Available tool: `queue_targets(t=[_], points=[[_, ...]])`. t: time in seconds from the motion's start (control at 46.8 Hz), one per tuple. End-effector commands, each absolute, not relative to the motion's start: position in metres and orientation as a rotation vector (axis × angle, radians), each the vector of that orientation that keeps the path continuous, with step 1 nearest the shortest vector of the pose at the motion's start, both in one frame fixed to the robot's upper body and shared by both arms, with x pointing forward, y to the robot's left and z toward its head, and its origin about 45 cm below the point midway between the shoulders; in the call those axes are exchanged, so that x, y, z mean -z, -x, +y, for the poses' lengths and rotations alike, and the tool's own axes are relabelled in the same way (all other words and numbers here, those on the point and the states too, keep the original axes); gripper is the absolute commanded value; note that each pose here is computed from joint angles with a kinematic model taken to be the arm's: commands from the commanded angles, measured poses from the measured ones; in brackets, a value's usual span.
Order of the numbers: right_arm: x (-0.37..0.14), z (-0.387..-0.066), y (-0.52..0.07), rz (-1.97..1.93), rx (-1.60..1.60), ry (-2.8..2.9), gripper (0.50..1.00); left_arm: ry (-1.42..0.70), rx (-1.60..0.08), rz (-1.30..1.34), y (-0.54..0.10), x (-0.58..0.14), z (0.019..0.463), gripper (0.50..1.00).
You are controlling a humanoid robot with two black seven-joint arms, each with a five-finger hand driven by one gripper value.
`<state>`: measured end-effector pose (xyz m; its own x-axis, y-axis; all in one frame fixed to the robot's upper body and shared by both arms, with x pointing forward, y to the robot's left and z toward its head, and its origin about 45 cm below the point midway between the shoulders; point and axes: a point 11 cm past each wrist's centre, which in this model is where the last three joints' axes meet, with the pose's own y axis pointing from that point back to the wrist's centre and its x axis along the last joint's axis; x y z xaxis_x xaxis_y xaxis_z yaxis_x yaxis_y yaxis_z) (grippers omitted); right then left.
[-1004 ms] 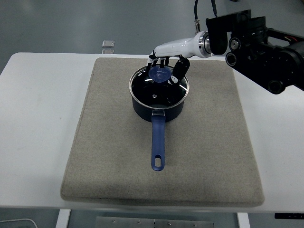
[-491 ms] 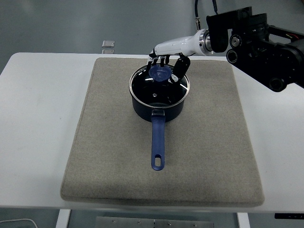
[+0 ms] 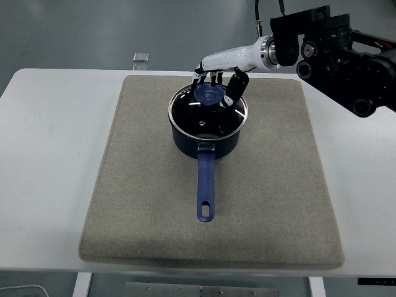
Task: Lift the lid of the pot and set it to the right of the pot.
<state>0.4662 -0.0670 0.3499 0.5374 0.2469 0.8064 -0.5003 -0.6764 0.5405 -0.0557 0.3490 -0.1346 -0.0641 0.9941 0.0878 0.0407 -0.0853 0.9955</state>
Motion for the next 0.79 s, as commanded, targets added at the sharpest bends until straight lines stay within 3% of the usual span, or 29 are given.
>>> queue_targets(t=[0.0, 0.321, 0.769], points=[[-0.352, -0.069, -0.467, -0.212, -1.202, -1.986, 0.629, -1.27, -1.304, 1.244, 0.056, 0.135, 0.349, 1.0], [-0.366, -0.073, -0.471, -0.229, -1.209, -1.98, 0.629, -1.27, -1.304, 1.244, 0.056, 0.135, 0.349, 1.0], [-0.389, -0.124, -0.487, -0.352, -1.165, -1.952, 0.629, -1.27, -1.304, 1.244, 0.056, 0.135, 0.349, 1.0]])
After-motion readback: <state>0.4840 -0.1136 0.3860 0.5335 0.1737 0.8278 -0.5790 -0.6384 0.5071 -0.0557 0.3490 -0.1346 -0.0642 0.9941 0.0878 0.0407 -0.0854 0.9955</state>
